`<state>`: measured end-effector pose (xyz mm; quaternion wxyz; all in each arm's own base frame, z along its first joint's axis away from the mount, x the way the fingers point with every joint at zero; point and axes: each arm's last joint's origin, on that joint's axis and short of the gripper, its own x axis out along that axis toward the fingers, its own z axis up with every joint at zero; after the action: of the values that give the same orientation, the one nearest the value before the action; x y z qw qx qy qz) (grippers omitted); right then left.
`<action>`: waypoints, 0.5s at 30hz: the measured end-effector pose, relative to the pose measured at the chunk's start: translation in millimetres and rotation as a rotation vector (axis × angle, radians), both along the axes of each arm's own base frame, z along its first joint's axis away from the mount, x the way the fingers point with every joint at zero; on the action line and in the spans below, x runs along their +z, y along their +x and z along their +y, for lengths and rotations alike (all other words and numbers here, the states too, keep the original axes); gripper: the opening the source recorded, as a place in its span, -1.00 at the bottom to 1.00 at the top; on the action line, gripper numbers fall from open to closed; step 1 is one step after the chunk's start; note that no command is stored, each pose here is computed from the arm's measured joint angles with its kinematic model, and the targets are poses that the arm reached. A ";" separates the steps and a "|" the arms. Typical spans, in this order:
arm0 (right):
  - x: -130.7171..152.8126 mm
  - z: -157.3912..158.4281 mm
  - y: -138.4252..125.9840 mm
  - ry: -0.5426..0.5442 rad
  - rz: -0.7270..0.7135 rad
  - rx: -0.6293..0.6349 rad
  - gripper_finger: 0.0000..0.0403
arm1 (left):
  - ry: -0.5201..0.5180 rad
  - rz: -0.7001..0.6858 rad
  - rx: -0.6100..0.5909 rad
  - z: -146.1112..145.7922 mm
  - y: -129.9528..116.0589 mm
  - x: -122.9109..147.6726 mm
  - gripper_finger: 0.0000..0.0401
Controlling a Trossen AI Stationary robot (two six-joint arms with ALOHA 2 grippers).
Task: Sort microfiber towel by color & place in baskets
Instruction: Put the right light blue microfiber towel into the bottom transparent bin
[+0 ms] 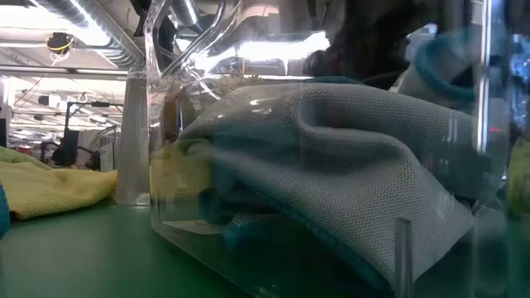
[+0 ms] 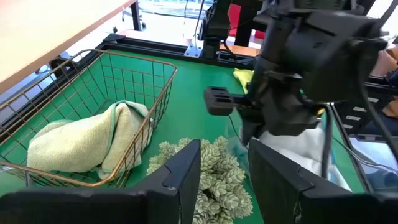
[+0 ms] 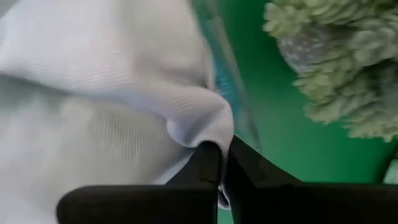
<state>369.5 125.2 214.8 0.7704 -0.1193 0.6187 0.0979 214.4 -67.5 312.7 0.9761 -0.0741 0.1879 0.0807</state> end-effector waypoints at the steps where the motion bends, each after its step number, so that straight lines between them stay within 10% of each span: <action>1: 0.0 -3.8 1.3 -0.003 0.000 0.004 -0.96 | 0.000 0.000 0.000 0.0 0.0 0.0 -0.36; 15: -0.2 -13.5 3.6 0.006 0.012 0.007 -0.92 | -0.007 0.002 -0.014 -0.5 0.0 -0.1 -0.36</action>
<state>373.1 111.8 214.6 0.7667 -0.1188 0.6225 0.1030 214.4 -68.1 312.7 0.9762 -0.0759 0.1896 0.0731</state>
